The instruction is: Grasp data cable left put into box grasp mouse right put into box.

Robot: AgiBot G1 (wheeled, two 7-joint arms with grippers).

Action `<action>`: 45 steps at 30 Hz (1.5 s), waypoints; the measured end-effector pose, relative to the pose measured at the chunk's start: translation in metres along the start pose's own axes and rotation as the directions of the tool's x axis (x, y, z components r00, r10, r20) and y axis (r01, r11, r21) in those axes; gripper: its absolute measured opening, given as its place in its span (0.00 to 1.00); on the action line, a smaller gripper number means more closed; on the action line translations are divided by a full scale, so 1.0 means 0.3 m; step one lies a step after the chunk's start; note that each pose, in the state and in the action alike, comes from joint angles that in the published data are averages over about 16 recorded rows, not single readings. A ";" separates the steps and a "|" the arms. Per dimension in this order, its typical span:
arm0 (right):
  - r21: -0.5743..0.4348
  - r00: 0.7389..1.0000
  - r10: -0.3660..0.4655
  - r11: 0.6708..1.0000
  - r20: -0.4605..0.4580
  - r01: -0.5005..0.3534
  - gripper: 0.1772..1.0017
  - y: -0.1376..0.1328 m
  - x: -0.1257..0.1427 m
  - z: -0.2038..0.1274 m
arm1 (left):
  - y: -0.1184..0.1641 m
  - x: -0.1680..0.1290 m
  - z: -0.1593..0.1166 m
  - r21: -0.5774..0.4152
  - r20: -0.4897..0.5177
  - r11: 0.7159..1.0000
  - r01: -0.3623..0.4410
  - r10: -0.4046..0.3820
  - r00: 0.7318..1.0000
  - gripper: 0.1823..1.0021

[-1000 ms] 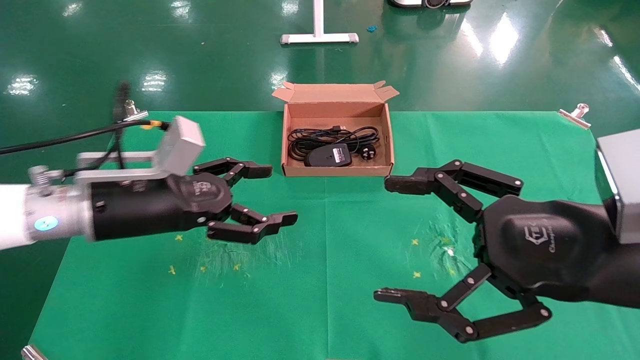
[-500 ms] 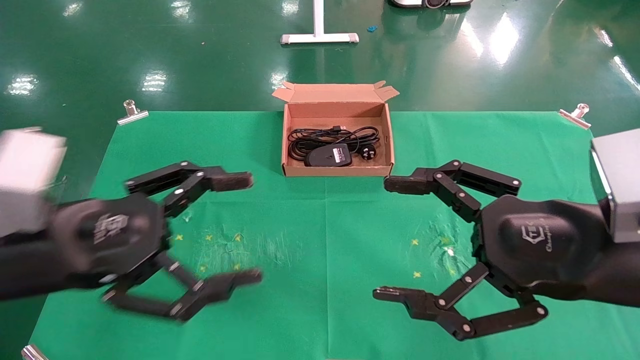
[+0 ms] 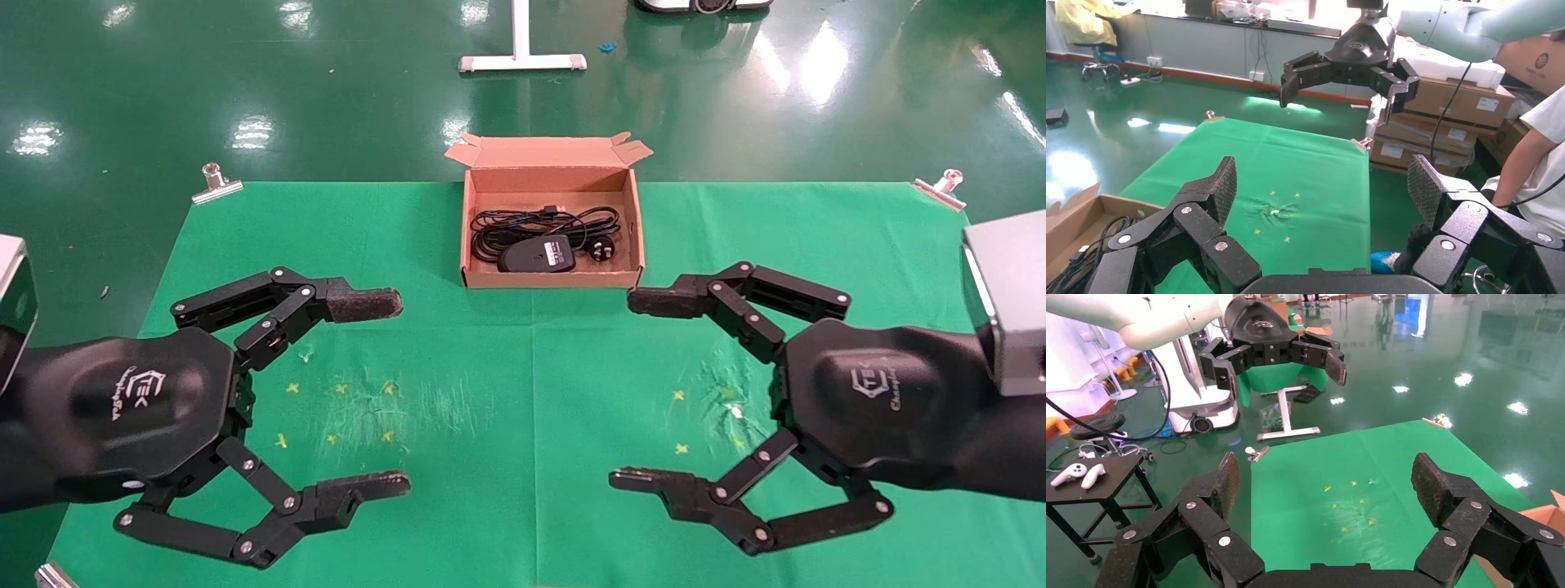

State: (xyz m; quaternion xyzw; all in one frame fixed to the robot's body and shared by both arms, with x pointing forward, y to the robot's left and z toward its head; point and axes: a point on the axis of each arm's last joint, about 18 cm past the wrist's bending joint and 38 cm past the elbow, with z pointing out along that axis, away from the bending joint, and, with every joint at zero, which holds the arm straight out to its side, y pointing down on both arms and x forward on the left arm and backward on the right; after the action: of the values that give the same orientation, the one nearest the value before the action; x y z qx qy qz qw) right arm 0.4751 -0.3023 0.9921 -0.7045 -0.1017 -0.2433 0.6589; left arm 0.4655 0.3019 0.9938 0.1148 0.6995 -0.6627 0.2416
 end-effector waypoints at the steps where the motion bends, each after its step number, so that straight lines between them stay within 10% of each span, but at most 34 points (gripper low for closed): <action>1: 0.000 1.000 0.000 1.000 0.000 0.000 1.00 0.000 0.000 0.000 | 0.002 -0.002 0.001 -0.002 0.001 1.000 0.001 -0.001 1.000 1.00; 45: -0.001 1.000 0.000 1.000 -0.001 0.000 1.00 0.000 0.001 0.001 | 0.022 -0.026 0.013 -0.021 0.019 1.000 0.017 -0.016 1.000 1.00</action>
State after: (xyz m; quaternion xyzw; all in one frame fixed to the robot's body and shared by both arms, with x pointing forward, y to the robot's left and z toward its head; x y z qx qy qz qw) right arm 0.4754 -0.3022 0.9921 -0.7047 -0.1016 -0.2438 0.6586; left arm 0.4760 0.3000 0.9919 0.1002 0.7051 -0.6583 0.2438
